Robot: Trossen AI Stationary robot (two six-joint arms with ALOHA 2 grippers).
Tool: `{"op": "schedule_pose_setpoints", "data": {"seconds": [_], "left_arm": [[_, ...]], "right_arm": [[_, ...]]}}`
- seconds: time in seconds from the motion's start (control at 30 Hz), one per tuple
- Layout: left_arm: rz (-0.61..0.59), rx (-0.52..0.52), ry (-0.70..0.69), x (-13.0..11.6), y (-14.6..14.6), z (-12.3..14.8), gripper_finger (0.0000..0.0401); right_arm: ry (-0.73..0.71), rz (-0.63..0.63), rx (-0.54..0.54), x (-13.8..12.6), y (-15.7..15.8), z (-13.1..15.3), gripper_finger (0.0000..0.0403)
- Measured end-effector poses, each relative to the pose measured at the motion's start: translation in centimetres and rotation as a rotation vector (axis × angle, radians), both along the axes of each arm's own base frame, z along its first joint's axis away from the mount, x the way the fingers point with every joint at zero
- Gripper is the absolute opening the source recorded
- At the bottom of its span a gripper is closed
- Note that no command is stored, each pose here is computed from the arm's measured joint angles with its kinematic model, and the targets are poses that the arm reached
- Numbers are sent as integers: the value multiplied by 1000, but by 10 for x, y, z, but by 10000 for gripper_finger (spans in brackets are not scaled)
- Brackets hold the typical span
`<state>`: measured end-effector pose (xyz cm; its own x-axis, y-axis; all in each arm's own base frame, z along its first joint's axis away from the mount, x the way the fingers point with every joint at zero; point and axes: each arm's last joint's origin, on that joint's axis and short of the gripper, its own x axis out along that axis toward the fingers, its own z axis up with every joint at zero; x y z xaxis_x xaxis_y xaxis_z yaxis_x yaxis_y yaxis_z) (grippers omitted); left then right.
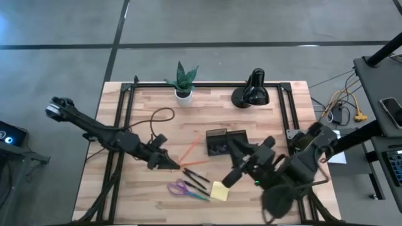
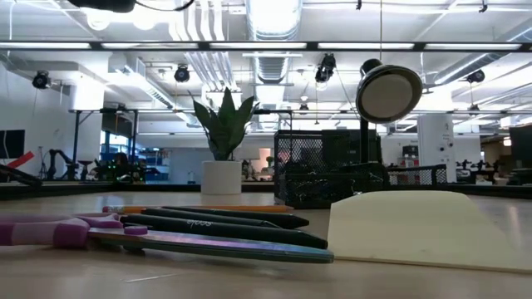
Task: Pick and place office supplies into organizer
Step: Put the left orange pencil into the black desk organizer
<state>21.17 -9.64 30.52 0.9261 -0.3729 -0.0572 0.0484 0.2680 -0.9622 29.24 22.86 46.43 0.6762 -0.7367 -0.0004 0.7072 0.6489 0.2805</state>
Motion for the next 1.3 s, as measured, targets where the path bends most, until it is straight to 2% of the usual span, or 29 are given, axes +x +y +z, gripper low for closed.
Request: {"op": "schedule_pose_setpoints", "data": {"seconds": [0.17, 0.43, 0.63, 0.77, 1.07, 1.3], "left_arm": [[-10, -84, -55, 3, -2, -15, 7], [-14, -157, -74, 3, -2, -19, 7], [-12, -141, -131, 1, 0, -13, 7], [31, -139, -134, 0, 4, -15, 7], [94, -235, -234, 4, 18, -6, 7], [77, -258, -280, 2, 19, -2, 7]], "right_arm": [[-73, 25, 68, -24, -9, 27, 70], [-113, 24, 106, -30, -16, 42, 72], [-110, 22, 103, -29, -16, 42, 77], [-112, 24, 105, -30, -16, 42, 75], [-110, 24, 103, -29, -16, 42, 70], [-110, 23, 103, -29, -16, 41, 78]]}}
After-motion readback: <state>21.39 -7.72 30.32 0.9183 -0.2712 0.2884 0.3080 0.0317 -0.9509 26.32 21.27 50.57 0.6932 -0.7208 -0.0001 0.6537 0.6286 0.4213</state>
